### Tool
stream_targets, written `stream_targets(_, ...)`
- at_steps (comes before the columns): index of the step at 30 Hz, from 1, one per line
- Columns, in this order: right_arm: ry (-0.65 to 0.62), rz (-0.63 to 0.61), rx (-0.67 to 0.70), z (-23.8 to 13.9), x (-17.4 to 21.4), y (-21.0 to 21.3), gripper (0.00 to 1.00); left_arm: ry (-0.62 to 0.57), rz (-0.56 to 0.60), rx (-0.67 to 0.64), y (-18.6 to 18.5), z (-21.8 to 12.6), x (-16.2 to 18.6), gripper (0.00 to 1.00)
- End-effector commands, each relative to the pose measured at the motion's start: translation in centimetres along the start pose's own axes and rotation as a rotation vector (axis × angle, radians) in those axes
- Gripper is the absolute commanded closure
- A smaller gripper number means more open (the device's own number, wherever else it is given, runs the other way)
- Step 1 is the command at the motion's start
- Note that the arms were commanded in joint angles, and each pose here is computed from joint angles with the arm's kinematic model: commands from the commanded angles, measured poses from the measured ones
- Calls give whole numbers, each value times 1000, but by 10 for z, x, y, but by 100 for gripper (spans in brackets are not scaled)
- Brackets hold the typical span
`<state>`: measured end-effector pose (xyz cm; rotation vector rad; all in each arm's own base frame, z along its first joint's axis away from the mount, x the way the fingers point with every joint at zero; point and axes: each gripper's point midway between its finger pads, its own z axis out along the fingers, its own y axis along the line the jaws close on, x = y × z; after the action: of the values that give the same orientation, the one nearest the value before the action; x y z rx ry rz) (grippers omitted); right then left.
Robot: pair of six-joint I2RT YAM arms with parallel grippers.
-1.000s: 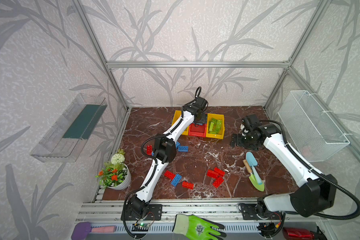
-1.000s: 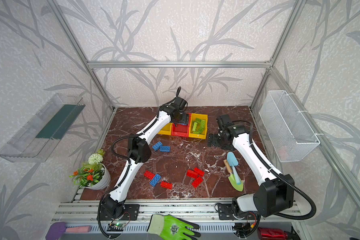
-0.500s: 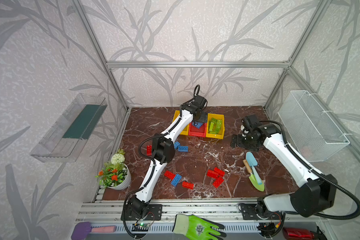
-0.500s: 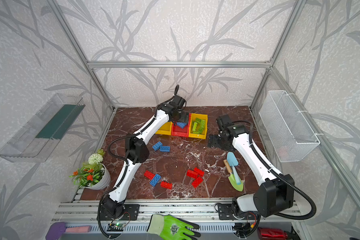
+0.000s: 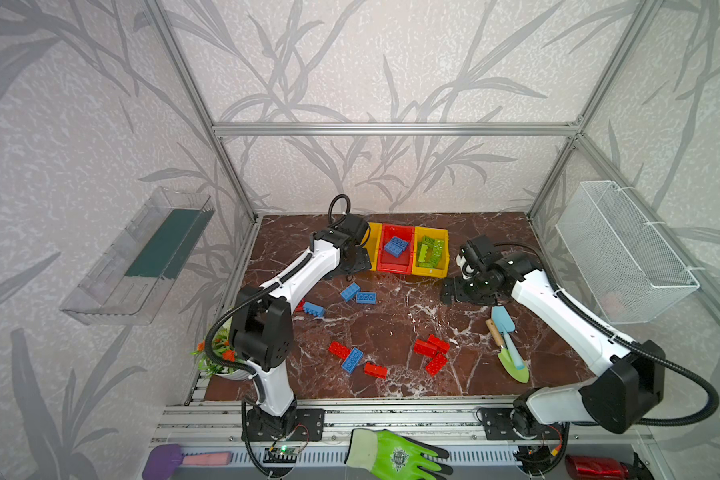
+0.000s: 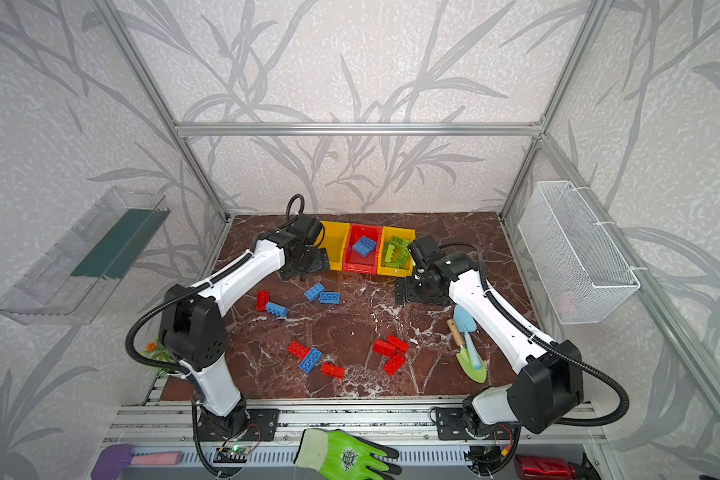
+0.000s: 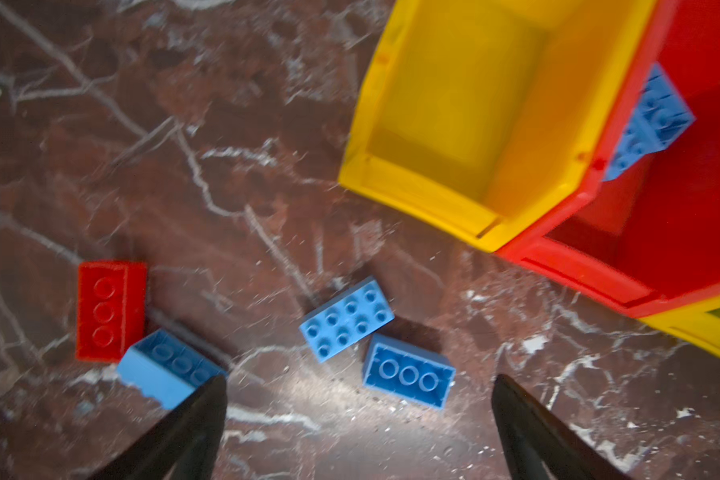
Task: Sort the legos into containers by color
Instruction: 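Move the left gripper back down to the blue bricks beside the bins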
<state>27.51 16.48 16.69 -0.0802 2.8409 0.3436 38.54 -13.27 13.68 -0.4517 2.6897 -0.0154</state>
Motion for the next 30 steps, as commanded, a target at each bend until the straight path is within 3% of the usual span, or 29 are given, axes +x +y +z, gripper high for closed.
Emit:
stream_targets(1,16,-57,-36,5,-3,22,1,-47,-115,-5,21,-17,5,1)
stream_targets(7,77,-125,-45,14,12,48,1,-30,-235,-11,53,-25,41,1)
stream_targets(13,66,-161,-54,12,28,60,1,-13,-336,23,60,-23,58,1)
stream_targets(30,0,-119,-3,-6,41,35,1,85,-322,30,6,39,37,1)
